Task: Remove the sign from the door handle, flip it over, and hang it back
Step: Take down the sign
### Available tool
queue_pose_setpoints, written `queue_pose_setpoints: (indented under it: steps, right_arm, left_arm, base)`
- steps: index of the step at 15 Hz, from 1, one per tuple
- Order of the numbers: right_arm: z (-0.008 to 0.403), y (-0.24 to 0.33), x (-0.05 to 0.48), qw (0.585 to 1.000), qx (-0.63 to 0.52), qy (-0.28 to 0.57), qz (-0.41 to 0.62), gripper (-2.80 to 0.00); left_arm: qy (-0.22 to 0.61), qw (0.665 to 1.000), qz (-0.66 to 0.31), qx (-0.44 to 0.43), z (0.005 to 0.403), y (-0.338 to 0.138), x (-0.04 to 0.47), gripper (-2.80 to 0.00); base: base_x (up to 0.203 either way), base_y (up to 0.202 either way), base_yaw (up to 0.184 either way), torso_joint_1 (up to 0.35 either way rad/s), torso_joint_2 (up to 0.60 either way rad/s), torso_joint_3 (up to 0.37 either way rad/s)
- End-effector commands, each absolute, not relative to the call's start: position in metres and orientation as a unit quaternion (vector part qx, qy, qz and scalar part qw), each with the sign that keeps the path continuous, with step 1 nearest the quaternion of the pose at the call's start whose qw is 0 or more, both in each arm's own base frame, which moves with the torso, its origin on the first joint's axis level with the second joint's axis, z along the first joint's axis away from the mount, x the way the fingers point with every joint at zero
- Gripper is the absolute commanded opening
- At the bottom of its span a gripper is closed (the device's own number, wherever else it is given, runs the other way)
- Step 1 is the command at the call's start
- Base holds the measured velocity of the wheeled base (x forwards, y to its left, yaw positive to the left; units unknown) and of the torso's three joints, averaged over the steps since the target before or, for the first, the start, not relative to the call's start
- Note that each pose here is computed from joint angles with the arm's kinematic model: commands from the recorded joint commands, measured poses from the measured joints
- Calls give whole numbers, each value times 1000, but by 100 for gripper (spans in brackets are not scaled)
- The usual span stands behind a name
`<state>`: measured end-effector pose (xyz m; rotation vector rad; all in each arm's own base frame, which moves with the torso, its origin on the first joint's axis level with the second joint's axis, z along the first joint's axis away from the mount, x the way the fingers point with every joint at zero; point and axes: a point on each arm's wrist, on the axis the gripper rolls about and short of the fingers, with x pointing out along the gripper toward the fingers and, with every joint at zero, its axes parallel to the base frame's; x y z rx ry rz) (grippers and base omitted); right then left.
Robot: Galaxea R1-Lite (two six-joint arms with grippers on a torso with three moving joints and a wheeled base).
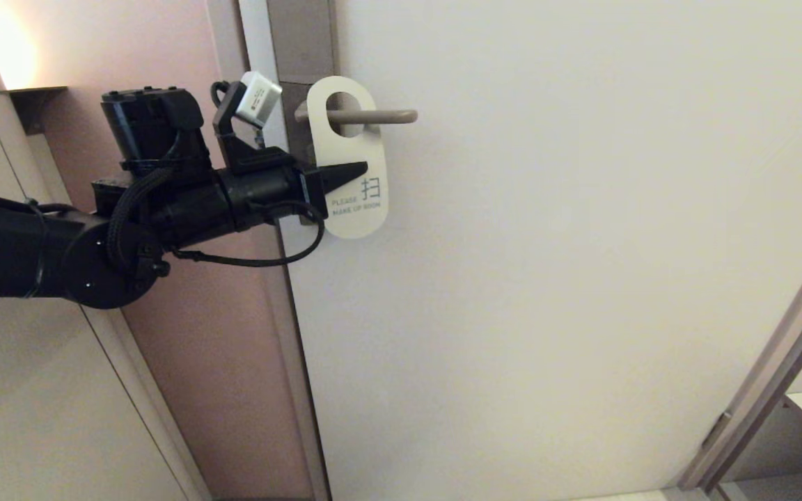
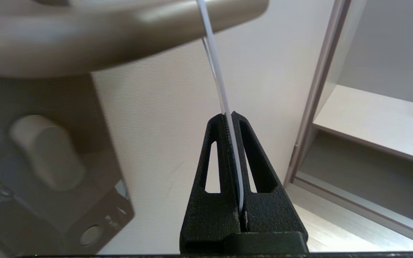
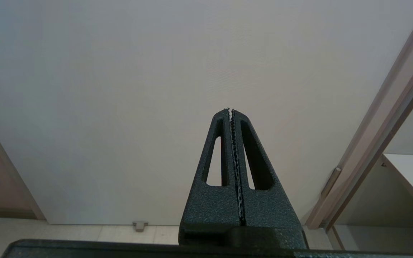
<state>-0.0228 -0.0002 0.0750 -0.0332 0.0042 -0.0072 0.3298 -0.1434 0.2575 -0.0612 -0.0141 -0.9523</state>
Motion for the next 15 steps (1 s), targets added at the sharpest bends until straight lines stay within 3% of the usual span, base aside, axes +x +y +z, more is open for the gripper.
queue_pose_setpoints:
  steps: [1,10,15]
  right_arm:
    - [75,0,-23,1000,-17,2,-4,-280]
    - [75,0,-23,1000,-17,2,-4,-280]
    - [75,0,-23,1000,-17,2,-4,-280]
  left_arm:
    - [-4,886,-463,-30,255,-147,330,-280]
    - [19,885,-463,-30,233,-161,348,-280]
    - [0,885,-464,-29,241,-166,359,-280]
  base:
    - [0,0,0,0,0,0]
    - [0,0,0,0,0,0]
    - [0,0,0,0,0,0]
